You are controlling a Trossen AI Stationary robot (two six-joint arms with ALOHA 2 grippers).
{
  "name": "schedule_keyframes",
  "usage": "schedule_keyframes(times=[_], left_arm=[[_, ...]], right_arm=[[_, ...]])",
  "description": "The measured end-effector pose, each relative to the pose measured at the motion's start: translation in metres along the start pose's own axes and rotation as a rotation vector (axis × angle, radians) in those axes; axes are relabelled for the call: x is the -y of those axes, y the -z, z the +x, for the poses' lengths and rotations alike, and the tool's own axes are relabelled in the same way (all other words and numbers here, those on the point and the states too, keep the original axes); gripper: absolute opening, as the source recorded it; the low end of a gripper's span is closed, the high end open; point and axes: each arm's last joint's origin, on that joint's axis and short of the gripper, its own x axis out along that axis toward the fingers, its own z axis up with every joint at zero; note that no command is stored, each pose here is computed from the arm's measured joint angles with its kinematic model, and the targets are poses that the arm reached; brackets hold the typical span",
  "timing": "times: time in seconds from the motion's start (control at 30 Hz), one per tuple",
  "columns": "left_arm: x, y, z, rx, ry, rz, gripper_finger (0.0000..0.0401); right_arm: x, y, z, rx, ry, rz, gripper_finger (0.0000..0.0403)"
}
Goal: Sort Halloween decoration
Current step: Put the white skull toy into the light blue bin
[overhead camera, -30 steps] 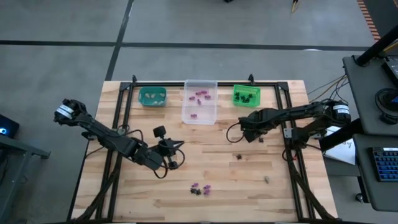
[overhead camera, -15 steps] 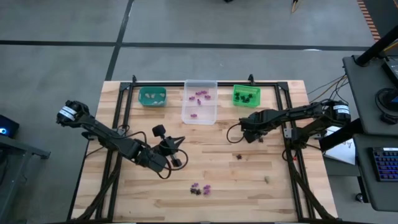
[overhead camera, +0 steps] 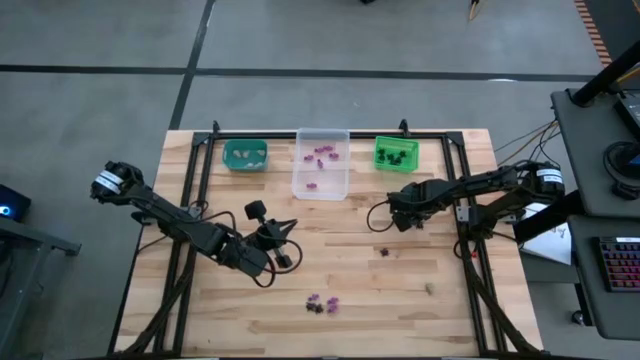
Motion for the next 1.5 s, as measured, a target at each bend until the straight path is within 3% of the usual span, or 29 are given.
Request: schedule_keyframes(times=[0.33, 0.63, 0.87, 0.97, 1.1, 1.2, 1.37, 1.5], left_arm=[[0.0, 0.0, 0.0, 0.0, 0.0, 0.0, 0.0], [-0.001, 0.0, 0.0, 0.001, 0.001, -0.009, 0.0], [-0.024, -0.018, -0.016, 0.059, 0.015, -0.128, 0.0], [-0.038, -0.025, -0.026, 0.089, 0.044, -0.152, 0.0], [-0.048, -0.023, -0.034, 0.101, 0.186, -0.124, 0.0], [-0.052, -0.019, -0.037, 0.105, 0.235, -0.112, 0.0], [-0.059, -0.012, -0.039, 0.14, 0.2, -0.161, 0.0], [-0.07, -0.015, -0.043, 0.166, 0.073, -0.202, 0.0]], right_arm=[[0.0, 0.0, 0.0, 0.006, 0.002, -0.012, 0.0043], [0.003, 0.001, -0.005, 0.02, -0.016, -0.012, 0.0043], [0.01, 0.002, -0.021, 0.078, -0.084, 0.006, 0.004], [0.013, -0.001, -0.033, 0.15, -0.093, 0.02, 0.0039], [0.014, -0.009, -0.056, 0.269, -0.136, 0.015, 0.0038], [0.01, -0.018, -0.078, 0.365, -0.189, 0.001, 0.0035], [-0.007, -0.039, -0.11, 0.569, -0.361, -0.101, 0.0035], [-0.028, -0.057, -0.128, 0.748, -0.471, -0.231, 0.0036]])
